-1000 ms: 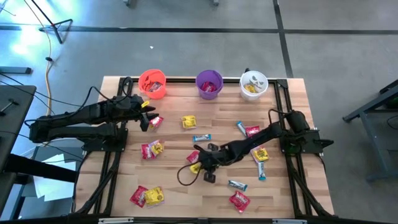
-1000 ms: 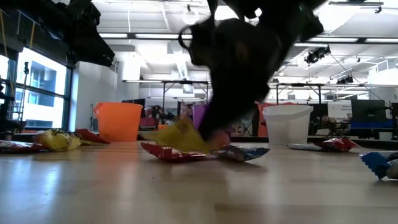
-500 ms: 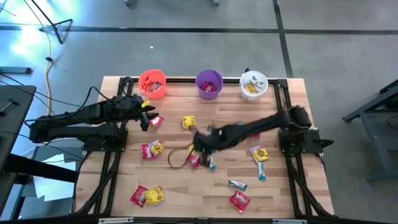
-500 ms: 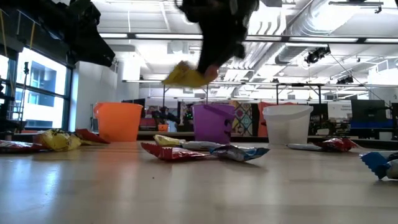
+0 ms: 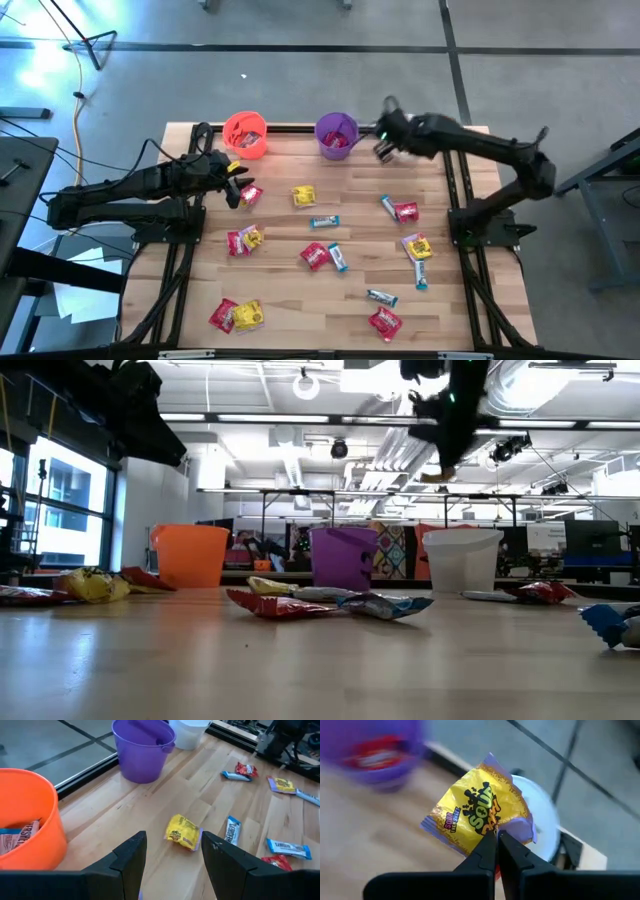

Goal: Sort candy
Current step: Put the yellow candy into the white bucket

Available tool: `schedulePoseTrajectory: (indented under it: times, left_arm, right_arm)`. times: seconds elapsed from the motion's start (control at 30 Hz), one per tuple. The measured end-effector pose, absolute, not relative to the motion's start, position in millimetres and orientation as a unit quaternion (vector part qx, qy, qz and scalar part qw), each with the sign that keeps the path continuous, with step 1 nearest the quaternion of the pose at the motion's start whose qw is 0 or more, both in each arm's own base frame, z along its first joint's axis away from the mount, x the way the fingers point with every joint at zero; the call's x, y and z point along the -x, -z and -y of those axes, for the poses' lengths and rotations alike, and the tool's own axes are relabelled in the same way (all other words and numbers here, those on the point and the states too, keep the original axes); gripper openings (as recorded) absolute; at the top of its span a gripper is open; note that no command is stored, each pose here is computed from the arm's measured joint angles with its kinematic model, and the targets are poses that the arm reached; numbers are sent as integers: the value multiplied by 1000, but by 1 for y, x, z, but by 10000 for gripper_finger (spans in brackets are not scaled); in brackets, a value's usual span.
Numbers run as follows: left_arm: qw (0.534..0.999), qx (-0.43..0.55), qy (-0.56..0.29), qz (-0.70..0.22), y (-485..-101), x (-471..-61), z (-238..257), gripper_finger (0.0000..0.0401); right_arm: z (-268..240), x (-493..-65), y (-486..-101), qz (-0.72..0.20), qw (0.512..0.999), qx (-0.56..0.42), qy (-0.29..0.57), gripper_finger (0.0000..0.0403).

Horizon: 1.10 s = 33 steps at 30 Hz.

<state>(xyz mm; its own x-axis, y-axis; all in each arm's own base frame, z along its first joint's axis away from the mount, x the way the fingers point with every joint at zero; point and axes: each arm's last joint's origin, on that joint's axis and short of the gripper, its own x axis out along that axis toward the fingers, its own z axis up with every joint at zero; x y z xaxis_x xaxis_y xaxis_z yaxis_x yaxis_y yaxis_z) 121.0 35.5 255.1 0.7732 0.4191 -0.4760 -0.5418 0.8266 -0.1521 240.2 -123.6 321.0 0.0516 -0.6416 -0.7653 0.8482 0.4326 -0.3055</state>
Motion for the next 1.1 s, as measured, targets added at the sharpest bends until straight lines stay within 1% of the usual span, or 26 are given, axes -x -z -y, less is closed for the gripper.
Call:
schedulePoseTrajectory:
  times: [0.17, 0.23, 0.37, 0.47, 0.6, 0.87, 0.97, 1.1]
  left_arm:
    - [930, 144, -270, -203, -257, -122, -36, 176]
    - [931, 146, -271, -194, -258, -122, -37, 176]
    - [930, 145, -279, -189, -259, -122, -37, 176]
    - [929, 144, -284, -188, -259, -122, -37, 176]
    - [928, 142, -289, -187, -259, -122, -38, 176]
    - [928, 143, -290, -187, -259, -122, -38, 176]
    - [928, 143, -290, -187, -259, -122, -38, 176]
    - [928, 143, -290, -187, -259, -122, -38, 176]
  right_arm:
    - [179, -206, -279, -452, 690, -166, 541, 0]
    - [195, -195, -264, -437, 685, -183, 553, 0]
    - [219, -174, -246, -396, 687, -217, 570, 0]
    - [232, -164, -235, -383, 684, -244, 571, 0]
    - [245, -164, -220, -379, 687, -271, 557, 0]
    - [255, -171, -193, -400, 650, -320, 561, 2]
    - [255, -173, -190, -399, 642, -332, 564, 19]
    - [251, -175, -193, -398, 646, -331, 561, 72]
